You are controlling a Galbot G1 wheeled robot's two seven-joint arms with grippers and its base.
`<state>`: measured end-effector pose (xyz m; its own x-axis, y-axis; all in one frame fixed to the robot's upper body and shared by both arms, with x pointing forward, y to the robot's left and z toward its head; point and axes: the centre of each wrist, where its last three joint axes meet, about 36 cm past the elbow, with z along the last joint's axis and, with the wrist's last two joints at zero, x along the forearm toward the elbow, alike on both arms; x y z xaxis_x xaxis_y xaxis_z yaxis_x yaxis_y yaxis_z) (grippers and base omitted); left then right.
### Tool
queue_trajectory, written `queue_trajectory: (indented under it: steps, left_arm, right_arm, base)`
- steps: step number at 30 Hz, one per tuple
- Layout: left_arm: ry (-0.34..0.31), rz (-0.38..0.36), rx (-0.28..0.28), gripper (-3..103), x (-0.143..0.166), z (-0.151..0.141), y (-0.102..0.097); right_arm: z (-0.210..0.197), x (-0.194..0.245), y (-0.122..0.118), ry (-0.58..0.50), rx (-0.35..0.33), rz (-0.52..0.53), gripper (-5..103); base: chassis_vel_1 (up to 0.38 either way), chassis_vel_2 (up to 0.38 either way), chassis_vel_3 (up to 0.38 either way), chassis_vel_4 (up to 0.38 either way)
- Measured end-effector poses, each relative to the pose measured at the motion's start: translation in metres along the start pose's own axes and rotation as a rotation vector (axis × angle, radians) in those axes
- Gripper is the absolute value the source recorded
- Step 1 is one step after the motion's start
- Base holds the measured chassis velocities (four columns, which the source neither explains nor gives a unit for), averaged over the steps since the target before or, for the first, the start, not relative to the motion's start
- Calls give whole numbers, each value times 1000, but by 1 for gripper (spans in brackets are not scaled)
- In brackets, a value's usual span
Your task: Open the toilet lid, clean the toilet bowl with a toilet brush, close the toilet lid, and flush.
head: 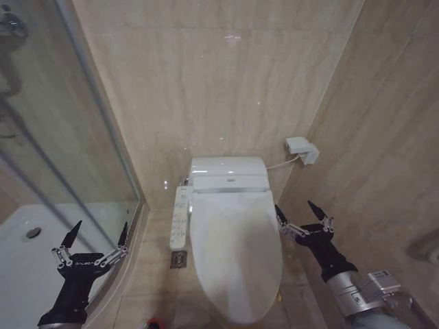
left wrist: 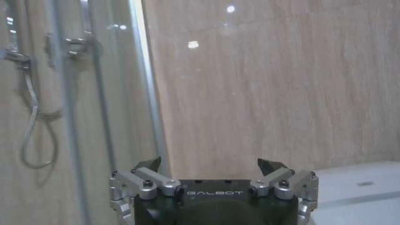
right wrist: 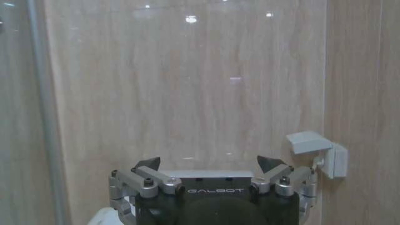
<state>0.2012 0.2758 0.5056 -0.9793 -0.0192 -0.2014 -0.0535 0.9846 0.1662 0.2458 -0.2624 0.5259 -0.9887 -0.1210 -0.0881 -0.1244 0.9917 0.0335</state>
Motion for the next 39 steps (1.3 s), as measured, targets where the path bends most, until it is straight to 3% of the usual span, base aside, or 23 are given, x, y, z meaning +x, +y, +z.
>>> queue_trajectory:
  steps: [9, 24, 39]
  left_arm:
    - [0, 0, 0, 100, 0, 0, 0]
    - [0, 0, 0, 100, 0, 0, 0]
    - [0, 0, 1, 100, 0, 0, 0]
  right_arm:
    - [0, 0, 0, 0, 0, 0, 100]
    - [0, 0, 0, 0, 0, 0, 100]
    - [0, 0, 0, 0, 0, 0, 100]
  base:
    - [264, -26, -234, 25]
    - [-61, -16, 63, 16]
    - [-124, -143, 143, 130]
